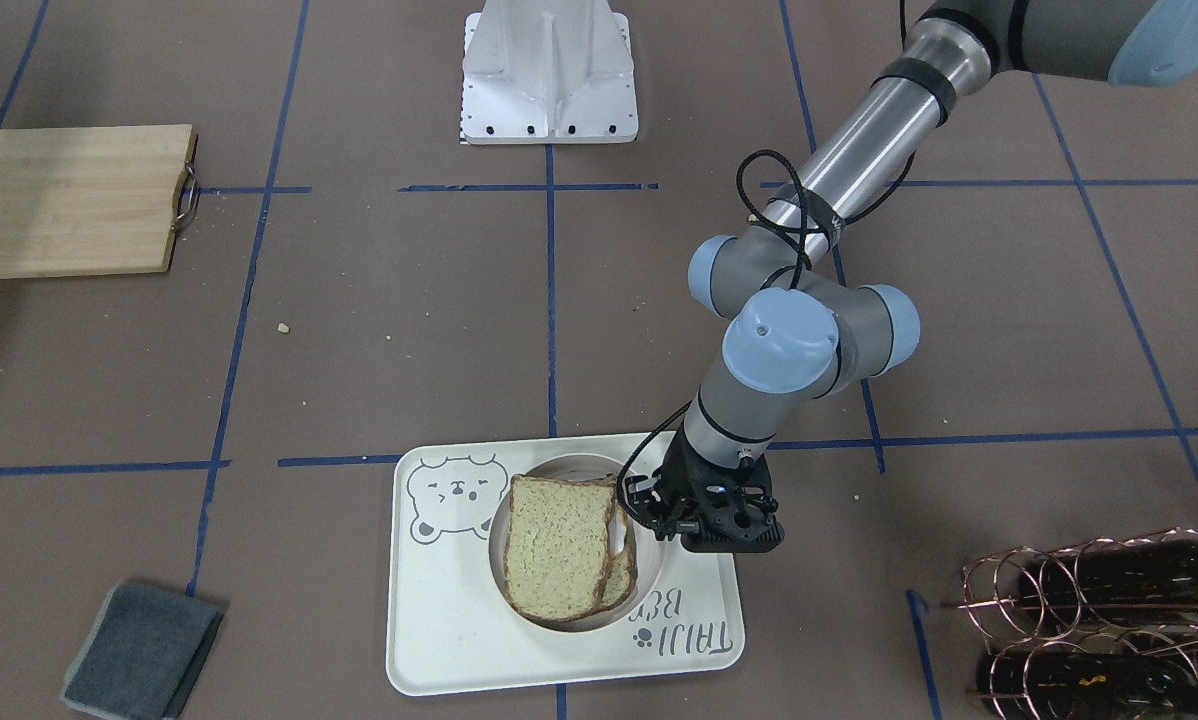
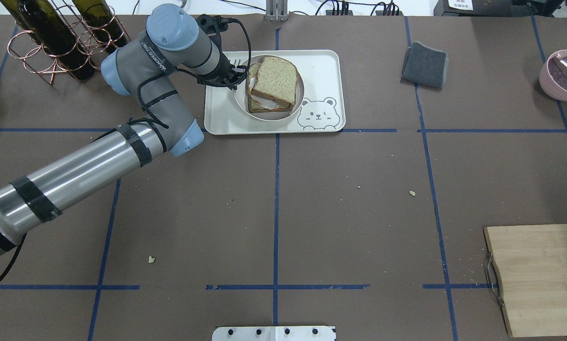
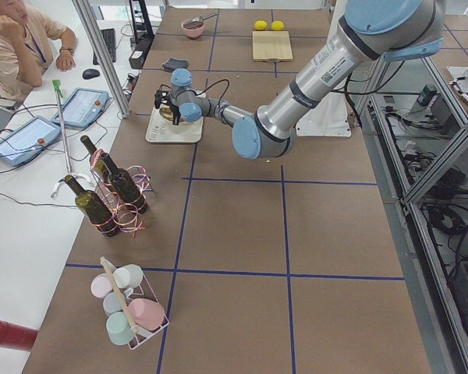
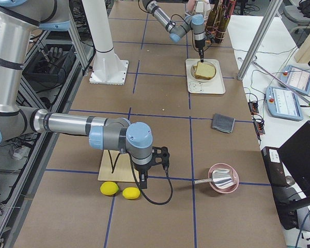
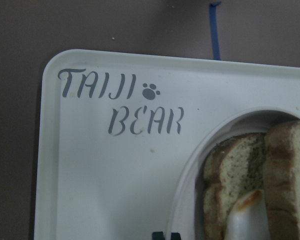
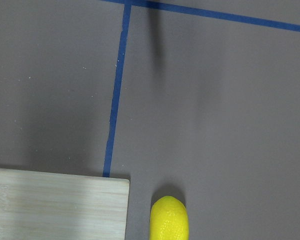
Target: Make sandwich and place on tray
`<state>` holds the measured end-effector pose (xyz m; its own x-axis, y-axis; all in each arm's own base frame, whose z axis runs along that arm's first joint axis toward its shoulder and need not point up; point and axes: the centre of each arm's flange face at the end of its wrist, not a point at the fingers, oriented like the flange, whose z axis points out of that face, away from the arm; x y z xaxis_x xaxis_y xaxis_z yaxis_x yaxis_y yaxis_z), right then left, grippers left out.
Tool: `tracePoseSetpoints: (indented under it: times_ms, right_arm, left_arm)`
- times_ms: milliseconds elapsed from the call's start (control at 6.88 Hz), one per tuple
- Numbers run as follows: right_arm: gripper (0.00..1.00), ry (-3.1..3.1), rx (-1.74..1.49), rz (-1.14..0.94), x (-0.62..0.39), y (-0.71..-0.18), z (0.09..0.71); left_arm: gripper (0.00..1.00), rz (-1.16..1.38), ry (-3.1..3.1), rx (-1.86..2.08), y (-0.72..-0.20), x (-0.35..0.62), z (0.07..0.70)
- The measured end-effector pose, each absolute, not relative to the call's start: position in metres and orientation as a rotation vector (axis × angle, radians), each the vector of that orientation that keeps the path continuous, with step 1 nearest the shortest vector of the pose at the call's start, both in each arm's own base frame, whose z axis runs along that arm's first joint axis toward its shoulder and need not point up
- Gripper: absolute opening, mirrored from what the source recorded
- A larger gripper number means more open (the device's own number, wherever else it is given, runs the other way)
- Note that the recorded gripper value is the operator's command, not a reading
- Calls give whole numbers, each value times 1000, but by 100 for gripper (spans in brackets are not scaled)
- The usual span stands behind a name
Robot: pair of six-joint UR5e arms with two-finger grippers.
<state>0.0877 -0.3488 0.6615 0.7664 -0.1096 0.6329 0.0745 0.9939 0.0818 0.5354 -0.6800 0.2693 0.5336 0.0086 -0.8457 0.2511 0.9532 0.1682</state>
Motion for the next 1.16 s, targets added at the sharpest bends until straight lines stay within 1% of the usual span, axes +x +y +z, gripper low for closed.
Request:
tracePoseSetpoints:
  times_ms: [291, 581, 726, 1162]
  right_arm:
    - [100, -690, 52, -100, 88, -349, 662]
    - [100, -691, 51, -99, 88, -348, 662]
    - [100, -691, 49, -98, 88, -347, 662]
    - [100, -696, 55, -89, 87, -351, 657]
  left_arm:
    - [100, -106, 1004, 340, -689, 533, 265]
    - [100, -66, 1013, 375, -694, 482, 255]
    - [100, -21, 989, 381, -683, 434, 257]
    - [100, 157, 853, 417, -601, 286, 281]
